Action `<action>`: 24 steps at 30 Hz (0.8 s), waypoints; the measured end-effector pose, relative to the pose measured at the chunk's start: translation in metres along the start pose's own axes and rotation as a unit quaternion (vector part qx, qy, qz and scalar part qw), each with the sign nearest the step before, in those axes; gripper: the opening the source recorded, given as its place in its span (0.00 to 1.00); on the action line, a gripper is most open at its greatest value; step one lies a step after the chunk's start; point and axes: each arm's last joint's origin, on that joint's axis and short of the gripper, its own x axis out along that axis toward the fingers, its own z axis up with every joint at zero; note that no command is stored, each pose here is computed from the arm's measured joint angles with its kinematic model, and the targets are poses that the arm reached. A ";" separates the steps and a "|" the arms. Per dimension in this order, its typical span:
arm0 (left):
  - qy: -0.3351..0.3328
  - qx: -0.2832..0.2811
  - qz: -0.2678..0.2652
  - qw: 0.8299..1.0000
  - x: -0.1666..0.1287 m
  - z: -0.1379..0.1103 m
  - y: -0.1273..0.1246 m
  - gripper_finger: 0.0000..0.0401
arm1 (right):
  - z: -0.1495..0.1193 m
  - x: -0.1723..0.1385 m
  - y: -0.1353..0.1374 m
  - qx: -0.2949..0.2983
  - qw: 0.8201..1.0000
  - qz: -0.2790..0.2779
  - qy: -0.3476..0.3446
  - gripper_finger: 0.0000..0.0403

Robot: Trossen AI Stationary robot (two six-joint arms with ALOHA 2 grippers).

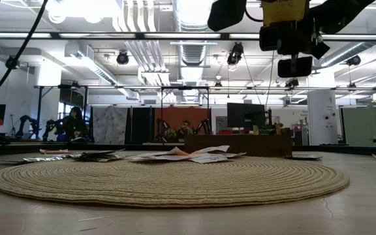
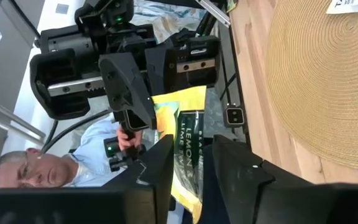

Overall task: Pick & Place Tea
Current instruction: Put the lemon tea bag into the middle section of the wooden organizer

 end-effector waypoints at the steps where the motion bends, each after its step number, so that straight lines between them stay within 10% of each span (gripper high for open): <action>1: -0.001 0.000 -0.001 1.000 0.001 -0.001 0.000 0.00 | 0.000 0.000 0.000 0.000 1.000 0.000 0.000 0.26; 24: -0.002 -0.072 -0.016 0.997 0.008 -0.006 -0.006 0.00 | 0.000 0.000 0.000 -0.035 0.999 -0.001 -0.001 0.02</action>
